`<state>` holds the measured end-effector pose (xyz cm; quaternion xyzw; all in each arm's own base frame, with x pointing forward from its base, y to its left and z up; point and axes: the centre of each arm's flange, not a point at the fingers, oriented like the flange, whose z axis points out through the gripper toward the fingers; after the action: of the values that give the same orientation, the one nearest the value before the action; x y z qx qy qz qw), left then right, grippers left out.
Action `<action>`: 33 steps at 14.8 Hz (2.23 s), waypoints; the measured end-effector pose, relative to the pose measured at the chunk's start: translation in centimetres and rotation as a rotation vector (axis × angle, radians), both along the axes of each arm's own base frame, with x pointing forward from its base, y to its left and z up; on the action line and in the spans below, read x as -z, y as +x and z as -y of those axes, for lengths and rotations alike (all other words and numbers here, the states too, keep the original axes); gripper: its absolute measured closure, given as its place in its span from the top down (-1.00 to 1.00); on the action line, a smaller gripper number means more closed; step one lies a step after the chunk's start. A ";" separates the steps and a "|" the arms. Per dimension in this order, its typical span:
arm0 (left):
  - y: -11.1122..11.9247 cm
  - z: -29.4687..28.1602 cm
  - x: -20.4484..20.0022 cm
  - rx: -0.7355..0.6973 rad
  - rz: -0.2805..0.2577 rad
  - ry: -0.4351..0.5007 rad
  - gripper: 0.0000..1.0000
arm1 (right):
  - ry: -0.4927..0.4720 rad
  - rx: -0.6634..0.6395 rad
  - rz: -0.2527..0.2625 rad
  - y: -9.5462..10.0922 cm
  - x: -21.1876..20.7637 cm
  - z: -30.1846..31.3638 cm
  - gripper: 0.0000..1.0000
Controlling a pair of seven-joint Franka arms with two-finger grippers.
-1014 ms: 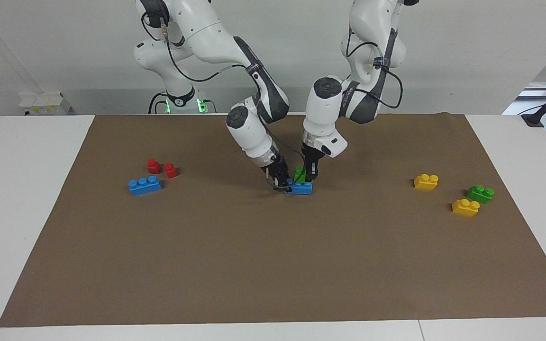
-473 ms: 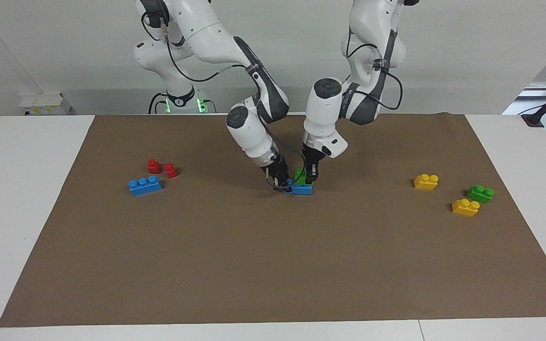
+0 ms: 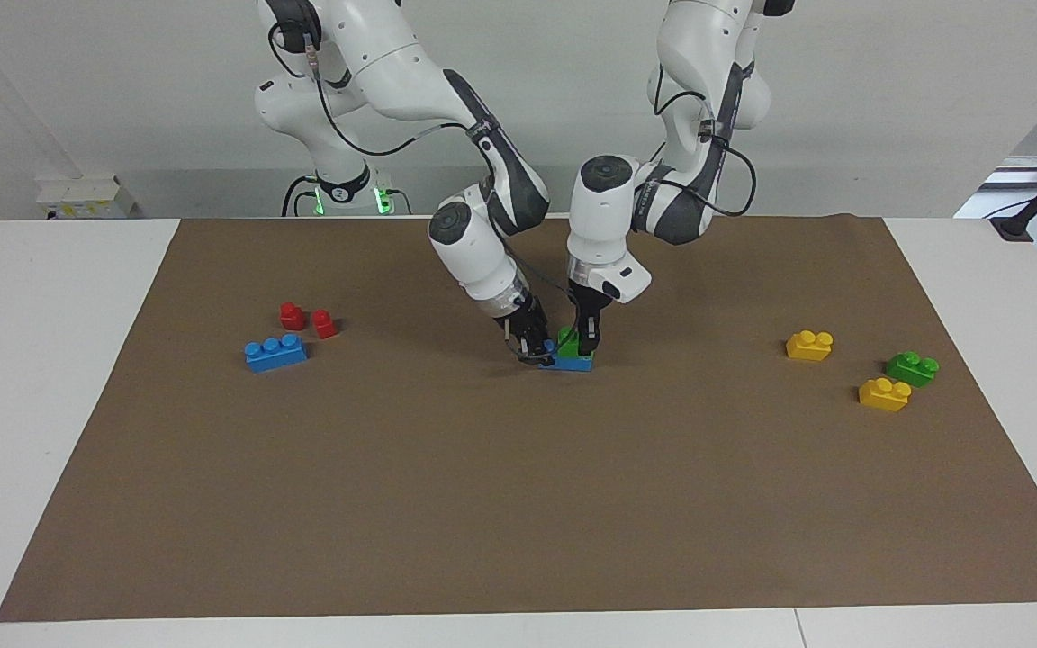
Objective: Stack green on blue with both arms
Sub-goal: 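Lower the green brick onto the blue brick with the left gripper, then open both grippers and withdraw them from the stacked bricks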
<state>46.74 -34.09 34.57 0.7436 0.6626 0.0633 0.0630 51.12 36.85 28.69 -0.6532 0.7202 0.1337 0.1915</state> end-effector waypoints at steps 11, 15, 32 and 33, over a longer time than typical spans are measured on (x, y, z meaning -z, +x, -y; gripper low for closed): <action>2.3 -3.5 -0.9 -0.012 0.012 0.027 1.00 | -0.013 0.019 0.000 1.0 0.6 1.8 0.81; 3.3 -6.0 -3.3 0.002 0.001 0.061 1.00 | -0.022 -0.018 0.015 1.9 0.8 3.3 1.00; 9.4 -24.6 -9.6 0.606 -0.167 0.149 1.00 | -0.263 -1.023 0.232 8.6 -17.3 28.0 1.00; 9.6 -25.8 -10.0 0.671 -0.171 0.155 1.00 | -0.285 -1.088 0.250 8.2 -19.0 28.3 1.00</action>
<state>56.39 -8.28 44.55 0.9251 0.3775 0.0270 -0.0320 59.29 8.51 47.70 -0.9599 0.2634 0.0361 0.0889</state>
